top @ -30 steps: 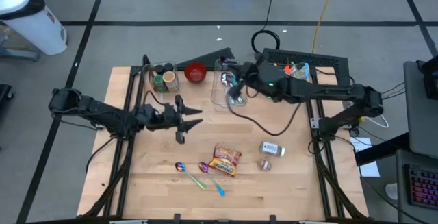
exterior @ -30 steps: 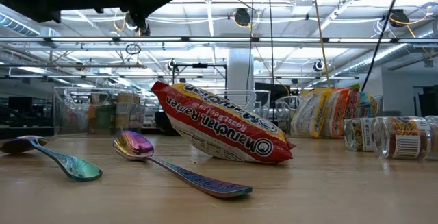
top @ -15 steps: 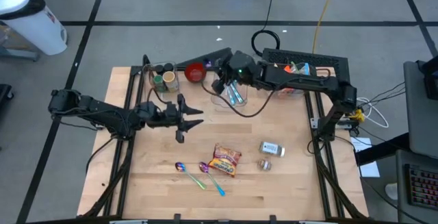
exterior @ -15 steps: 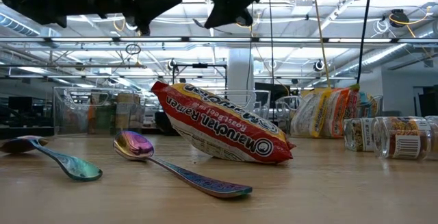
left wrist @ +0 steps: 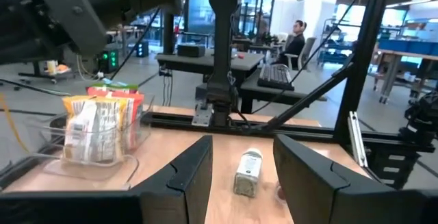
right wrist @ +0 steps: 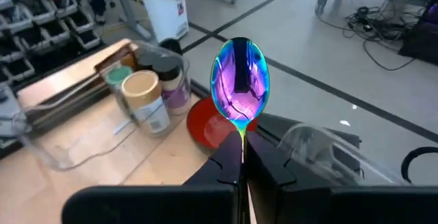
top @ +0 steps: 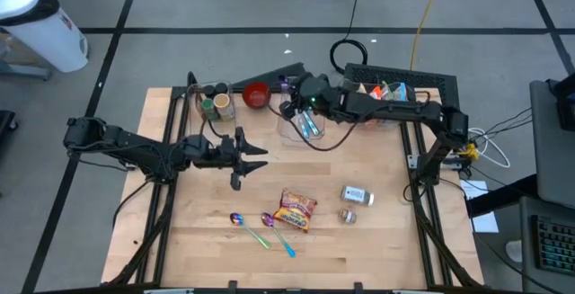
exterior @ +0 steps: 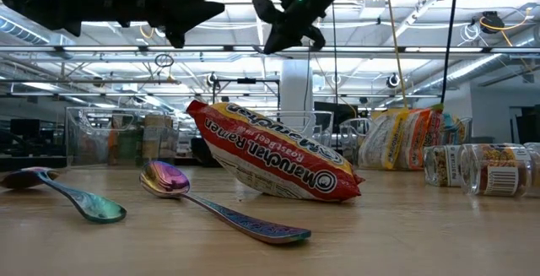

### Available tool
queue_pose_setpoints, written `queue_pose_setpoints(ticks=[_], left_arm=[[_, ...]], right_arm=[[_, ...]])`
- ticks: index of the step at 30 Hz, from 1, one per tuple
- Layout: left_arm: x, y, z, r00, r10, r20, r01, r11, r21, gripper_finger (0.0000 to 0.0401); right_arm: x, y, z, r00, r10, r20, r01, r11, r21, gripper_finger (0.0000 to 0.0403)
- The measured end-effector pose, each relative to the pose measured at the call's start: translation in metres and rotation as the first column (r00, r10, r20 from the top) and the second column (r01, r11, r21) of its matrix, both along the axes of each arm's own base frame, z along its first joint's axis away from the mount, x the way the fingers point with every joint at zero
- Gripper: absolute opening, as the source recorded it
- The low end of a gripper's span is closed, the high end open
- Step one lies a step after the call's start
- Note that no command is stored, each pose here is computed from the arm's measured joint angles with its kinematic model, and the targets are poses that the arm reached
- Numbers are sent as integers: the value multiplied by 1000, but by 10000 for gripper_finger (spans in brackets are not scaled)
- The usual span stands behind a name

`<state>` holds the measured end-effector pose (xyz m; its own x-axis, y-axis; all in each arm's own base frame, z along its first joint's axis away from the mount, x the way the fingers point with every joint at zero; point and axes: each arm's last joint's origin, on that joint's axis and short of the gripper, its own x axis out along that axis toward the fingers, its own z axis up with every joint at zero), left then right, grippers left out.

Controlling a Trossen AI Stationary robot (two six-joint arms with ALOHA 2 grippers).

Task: Pick & Place Food Item
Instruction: Put the top violet spoon into the middle transparent bin

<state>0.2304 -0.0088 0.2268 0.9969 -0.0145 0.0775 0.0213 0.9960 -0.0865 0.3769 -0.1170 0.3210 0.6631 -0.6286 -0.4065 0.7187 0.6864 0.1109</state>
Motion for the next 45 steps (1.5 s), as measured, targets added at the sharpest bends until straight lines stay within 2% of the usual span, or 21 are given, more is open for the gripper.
queue_pose_setpoints(ticks=[6, 11, 16, 21, 27, 29, 33, 40, 45], left_arm=[[0, 1, 1, 1000, 6, 8, -6, 1000, 8, 163], [0, 2, 2, 1000, 20, 22, -22, 994, 107, 163], [0, 4, 5, 998, 35, 52, -43, 988, 148, 163], [-1, 11, 9, 993, 67, 96, -80, 987, 142, 163], [-2, 23, 12, 985, 121, 125, -142, 975, 170, 163], [-3, 27, 14, 980, 136, 147, -162, 971, 175, 163], [-3, 33, 16, 977, 132, 165, -162, 969, 184, 163], [-4, 41, 16, 975, 149, 165, -180, 965, 191, 163], [-5, 42, 16, 976, 143, 164, -172, 969, 178, 163]], right_arm=[[-3, -11, -1, 999, -28, 22, 28, 1000, -3, 0], [-3, -12, -1, 998, -48, 44, 47, 999, 24, 0], [-7, -17, -5, 992, -110, 67, 102, 989, 111, 0], [-15, -27, -12, 986, -159, 40, 148, 966, 213, 0], [-2, -33, -42, 986, -164, -30, 166, 955, 247, 0], [9, -37, -54, 986, -164, -15, 163, 956, 244, 0], [15, -46, -85, 979, -175, -104, 197, 946, 259, 0], [15, -52, -124, 945, -201, -259, 277, 912, 303, 0], [19, -53, -138, 938, -200, -282, 286, 907, 309, 0]])
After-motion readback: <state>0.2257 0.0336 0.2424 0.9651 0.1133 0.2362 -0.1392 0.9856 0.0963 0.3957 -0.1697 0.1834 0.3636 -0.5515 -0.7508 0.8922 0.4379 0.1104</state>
